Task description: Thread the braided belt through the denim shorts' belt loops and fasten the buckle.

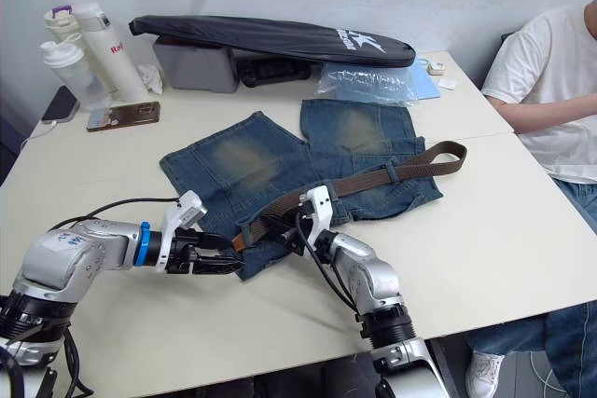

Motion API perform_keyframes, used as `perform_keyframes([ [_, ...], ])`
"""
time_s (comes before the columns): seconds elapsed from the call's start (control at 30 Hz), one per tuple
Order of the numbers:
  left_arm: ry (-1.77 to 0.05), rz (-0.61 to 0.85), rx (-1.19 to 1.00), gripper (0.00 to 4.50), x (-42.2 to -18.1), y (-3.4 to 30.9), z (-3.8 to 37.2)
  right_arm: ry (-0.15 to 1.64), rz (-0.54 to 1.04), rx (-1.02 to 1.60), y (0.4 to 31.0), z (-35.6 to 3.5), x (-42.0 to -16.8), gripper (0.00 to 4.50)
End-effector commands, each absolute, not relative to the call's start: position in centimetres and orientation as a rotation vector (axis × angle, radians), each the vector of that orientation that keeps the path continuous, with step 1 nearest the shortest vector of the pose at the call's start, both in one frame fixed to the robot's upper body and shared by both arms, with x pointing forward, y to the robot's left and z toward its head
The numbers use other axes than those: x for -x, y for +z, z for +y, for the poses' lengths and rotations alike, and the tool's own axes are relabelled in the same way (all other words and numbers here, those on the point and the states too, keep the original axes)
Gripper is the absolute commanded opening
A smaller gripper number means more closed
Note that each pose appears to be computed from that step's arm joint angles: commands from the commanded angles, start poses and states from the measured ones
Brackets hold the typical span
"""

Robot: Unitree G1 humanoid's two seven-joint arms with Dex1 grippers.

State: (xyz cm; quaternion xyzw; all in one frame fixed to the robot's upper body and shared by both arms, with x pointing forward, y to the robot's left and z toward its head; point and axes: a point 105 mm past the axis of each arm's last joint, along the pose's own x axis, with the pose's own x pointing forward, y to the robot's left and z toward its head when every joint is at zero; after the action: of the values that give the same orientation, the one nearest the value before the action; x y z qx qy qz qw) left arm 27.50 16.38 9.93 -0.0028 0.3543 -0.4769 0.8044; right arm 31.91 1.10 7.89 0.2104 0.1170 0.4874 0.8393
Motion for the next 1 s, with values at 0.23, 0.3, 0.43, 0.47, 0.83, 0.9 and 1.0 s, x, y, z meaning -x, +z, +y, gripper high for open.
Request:
perform_keyframes([
  [0.23,-1.009,0.675,-0.02,4.5,-28.6,12.4,17.1,1.02,0.491,-0.445,4.4,-0.4,-29.4,1.6],
  [0.3,-1.005,0.664,-0.032,4.5,-28.9,12.7,17.3,0.99,0.479,-0.391,5.1,-1.8,-29.4,2.44],
  [0.43,-0.999,0.646,-0.046,4.5,-29.4,13.1,17.7,0.92,0.463,-0.293,6.7,-4.9,-28.9,4.32],
  [0.47,-1.003,0.643,-0.049,4.5,-29.5,13.2,17.7,0.914,0.461,-0.27,7.3,-5.7,-28.6,4.42],
  [0.83,-1.09,0.622,-0.06,4.5,-28.8,13.9,17.9,0.82,0.346,0.318,13.6,-13.8,-27.0,4.42],
  [0.9,-1.102,0.596,-0.026,4.5,-28.9,14.3,17.3,0.766,0.343,0.377,14.4,-15.4,-27.6,4.03],
  [1.0,-1.11,0.555,0.027,4.5,-29.2,15.0,16.6,0.706,0.356,0.416,14.9,-17.1,-28.4,2.89],
])
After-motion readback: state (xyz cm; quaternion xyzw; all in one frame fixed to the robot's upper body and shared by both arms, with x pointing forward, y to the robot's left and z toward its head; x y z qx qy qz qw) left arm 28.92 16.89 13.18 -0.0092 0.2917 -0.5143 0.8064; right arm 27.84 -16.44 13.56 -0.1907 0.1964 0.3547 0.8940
